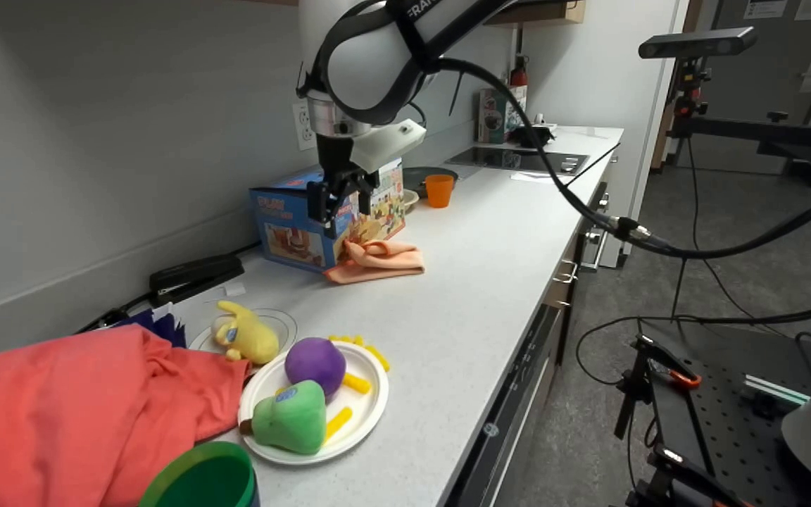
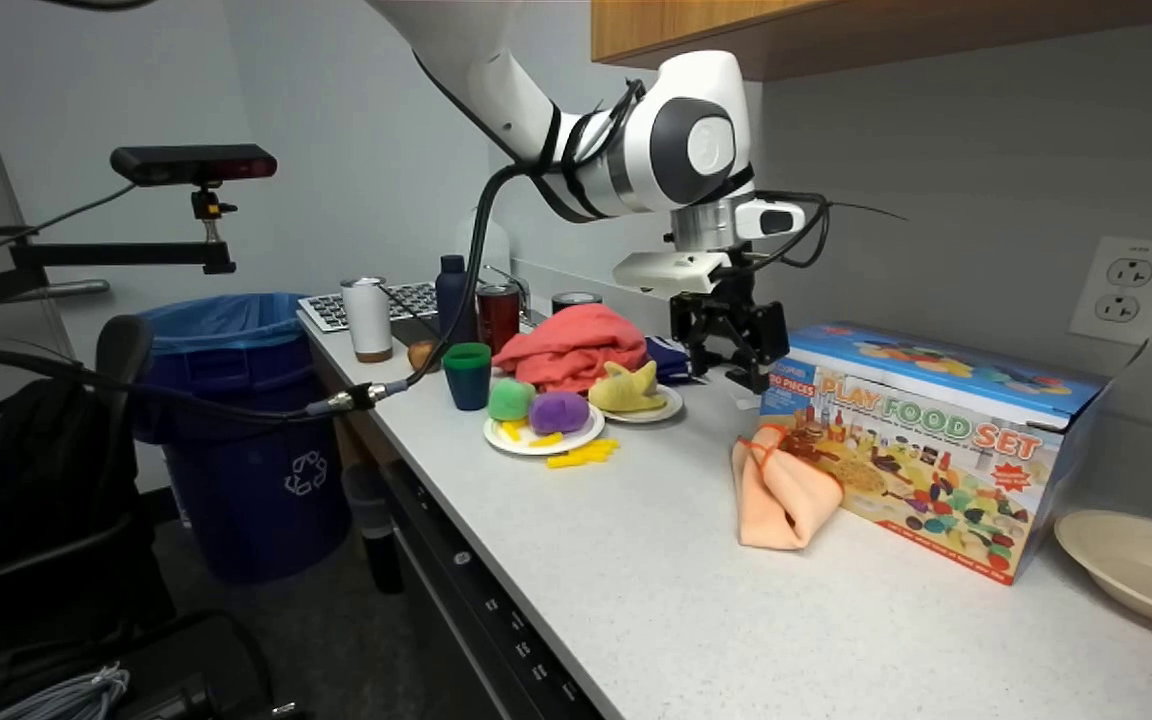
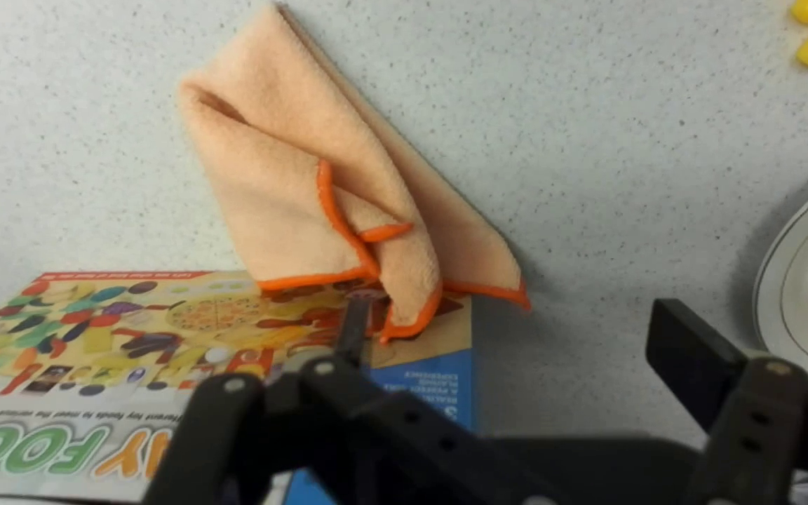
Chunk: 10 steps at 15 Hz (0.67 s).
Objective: Fold the cloth
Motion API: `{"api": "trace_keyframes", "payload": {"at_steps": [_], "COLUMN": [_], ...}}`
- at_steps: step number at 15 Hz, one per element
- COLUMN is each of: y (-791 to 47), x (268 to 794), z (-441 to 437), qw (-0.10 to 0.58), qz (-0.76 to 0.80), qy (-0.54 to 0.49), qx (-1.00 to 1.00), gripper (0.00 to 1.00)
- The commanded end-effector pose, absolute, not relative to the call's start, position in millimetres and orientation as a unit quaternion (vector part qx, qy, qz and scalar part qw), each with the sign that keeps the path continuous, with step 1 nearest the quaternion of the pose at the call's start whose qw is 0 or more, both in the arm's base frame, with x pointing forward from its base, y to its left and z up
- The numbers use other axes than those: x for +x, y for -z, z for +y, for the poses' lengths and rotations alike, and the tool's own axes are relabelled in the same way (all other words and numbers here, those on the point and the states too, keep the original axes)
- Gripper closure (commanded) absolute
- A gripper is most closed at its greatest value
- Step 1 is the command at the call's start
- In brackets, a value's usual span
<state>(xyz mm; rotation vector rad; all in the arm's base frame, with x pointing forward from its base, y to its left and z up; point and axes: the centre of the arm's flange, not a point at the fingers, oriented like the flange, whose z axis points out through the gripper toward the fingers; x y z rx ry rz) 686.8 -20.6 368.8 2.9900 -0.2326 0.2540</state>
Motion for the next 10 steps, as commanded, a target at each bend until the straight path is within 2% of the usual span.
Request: {"api": "trace_keyframes", "payload": {"at_steps": [1, 10], "y": [-374, -385], "x": [686, 684], "z": [-22, -25], "qw": [0.073, 0.084], "qz": [-0.078, -0.082], "qy": [-0.089, -0.093], "qx": [0.990, 0.989], "gripper": [0.00, 0.00]}}
